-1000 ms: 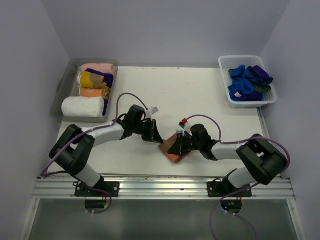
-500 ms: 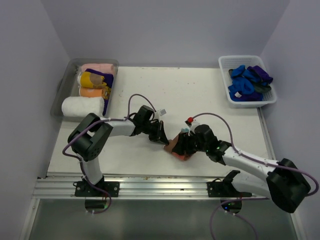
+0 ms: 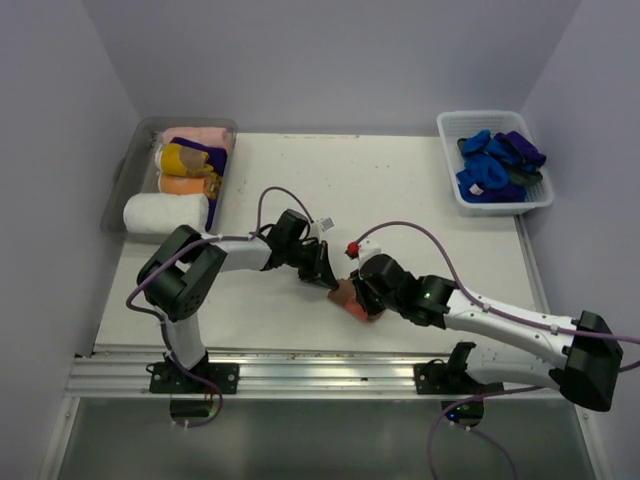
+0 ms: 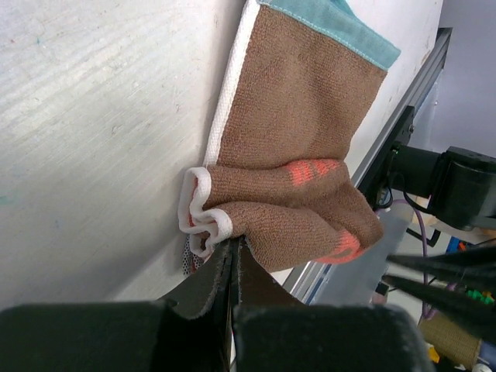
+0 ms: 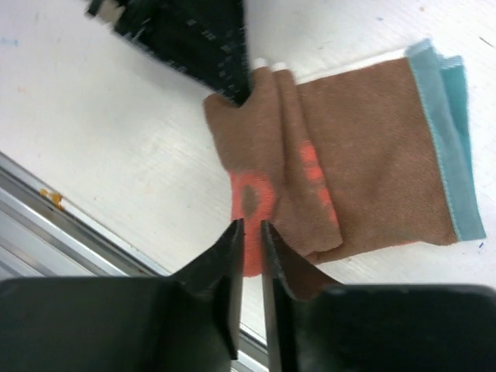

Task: Roll the towels
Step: Roll the towel

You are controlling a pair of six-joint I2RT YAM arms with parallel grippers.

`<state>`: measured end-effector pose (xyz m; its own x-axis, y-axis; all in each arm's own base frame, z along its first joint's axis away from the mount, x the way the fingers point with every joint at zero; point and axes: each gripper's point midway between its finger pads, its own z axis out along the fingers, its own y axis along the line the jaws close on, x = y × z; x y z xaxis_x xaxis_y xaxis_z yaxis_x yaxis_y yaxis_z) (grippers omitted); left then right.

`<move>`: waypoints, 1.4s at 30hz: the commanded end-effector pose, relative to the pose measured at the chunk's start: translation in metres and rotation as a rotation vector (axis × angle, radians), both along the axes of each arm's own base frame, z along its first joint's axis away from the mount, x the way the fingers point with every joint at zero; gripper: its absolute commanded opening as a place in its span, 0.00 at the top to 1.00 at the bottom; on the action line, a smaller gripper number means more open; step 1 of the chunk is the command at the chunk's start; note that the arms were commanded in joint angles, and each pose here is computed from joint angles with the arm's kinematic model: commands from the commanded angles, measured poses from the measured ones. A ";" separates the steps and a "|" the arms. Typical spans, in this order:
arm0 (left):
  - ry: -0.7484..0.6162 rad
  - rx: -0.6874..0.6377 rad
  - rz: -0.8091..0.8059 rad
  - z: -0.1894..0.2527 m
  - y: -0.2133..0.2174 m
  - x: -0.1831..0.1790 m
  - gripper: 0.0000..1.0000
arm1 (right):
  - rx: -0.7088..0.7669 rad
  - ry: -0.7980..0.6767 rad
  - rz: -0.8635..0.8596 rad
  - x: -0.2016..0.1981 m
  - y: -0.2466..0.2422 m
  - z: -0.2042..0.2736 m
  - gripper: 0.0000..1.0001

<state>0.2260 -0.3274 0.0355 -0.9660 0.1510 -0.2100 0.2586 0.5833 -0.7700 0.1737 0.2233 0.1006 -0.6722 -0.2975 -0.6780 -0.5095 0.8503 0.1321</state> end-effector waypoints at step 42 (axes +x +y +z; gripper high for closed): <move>-0.125 0.012 -0.008 0.047 -0.004 0.035 1.00 | -0.201 -0.108 -0.034 0.016 -0.005 0.014 0.37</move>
<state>0.2431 -0.3300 0.0468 -0.9601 0.1779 -0.2156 0.2795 0.6256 -0.7283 0.1826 0.2236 0.0979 -0.6400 -0.3963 -0.6584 -0.4914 0.8698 -0.0459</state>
